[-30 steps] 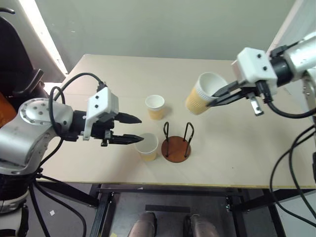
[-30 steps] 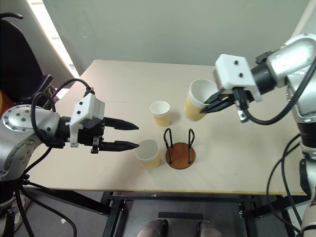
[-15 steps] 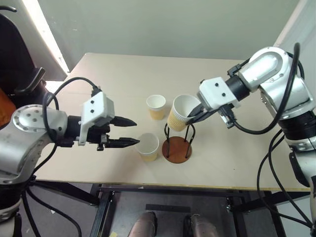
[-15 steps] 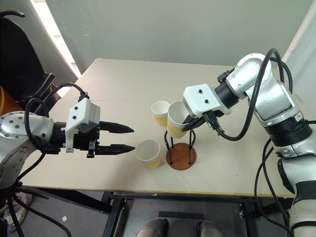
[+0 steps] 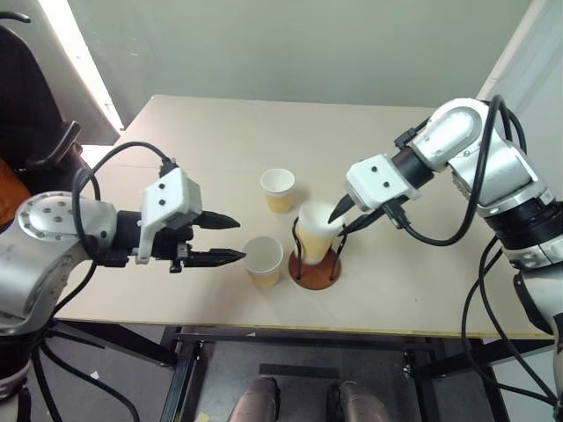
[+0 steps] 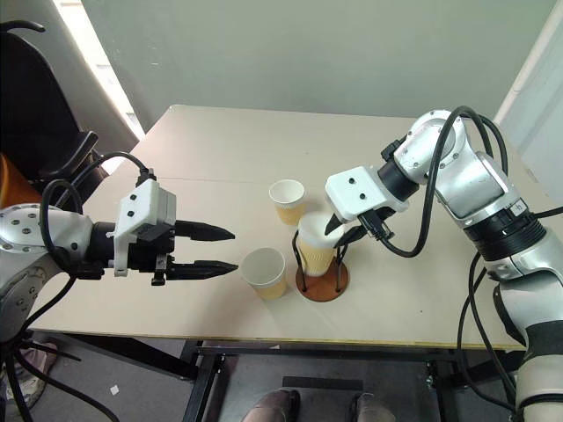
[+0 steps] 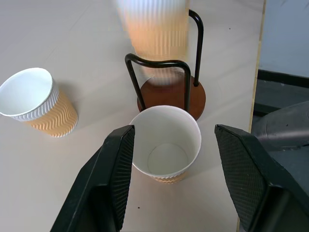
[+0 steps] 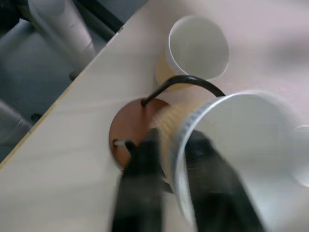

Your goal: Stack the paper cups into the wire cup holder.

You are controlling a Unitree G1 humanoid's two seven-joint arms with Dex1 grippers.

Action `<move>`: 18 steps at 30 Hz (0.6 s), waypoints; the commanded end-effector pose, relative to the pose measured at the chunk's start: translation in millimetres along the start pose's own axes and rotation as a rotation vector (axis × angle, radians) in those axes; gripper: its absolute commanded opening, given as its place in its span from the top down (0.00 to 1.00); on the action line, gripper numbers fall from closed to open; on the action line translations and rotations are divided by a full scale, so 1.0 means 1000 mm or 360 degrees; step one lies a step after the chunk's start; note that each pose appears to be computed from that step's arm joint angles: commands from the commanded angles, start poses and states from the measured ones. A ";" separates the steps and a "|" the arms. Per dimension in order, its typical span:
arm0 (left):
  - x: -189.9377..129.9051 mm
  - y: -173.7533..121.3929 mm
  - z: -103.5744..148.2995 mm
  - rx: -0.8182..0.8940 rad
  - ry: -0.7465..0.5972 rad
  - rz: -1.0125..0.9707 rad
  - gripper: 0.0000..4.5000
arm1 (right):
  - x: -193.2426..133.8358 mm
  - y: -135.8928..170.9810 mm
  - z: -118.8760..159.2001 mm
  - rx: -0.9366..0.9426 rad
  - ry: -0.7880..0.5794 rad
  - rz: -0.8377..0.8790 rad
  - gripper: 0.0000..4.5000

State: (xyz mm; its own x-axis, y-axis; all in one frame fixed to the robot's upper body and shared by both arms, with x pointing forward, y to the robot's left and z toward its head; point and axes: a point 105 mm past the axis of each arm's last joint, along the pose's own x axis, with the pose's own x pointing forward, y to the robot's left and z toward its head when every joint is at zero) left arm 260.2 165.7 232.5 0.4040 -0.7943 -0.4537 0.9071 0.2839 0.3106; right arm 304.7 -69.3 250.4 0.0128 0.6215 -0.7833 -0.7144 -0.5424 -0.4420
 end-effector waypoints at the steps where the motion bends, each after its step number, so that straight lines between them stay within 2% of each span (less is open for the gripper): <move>1: -0.004 0.005 0.002 0.0091 0.0064 0.0020 0.37 | -0.009 -0.007 0.007 -0.0070 0.0038 -0.0041 0.50; 6: 0.002 0.016 -0.008 0.0161 0.0182 -0.0040 0.37 | -0.023 -0.015 0.014 0.0006 -0.0049 -0.0179 0.15; 11: 0.013 0.042 -0.016 0.0246 0.0367 -0.0086 0.37 | -0.041 -0.023 0.032 0.0356 -0.0507 -0.0497 0.15; 18: 0.036 0.049 -0.024 0.0288 0.0447 -0.0247 0.37 | -0.032 -0.005 0.030 0.0600 -0.0640 -0.0615 0.15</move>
State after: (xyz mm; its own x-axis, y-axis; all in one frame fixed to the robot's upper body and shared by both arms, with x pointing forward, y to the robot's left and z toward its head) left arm 321.1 166.8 205.5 0.3061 -0.6360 -0.7084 0.9394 0.0811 0.3331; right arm 295.1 -69.1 277.2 0.0911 0.9203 -0.3804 -0.9234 -0.0650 -0.3783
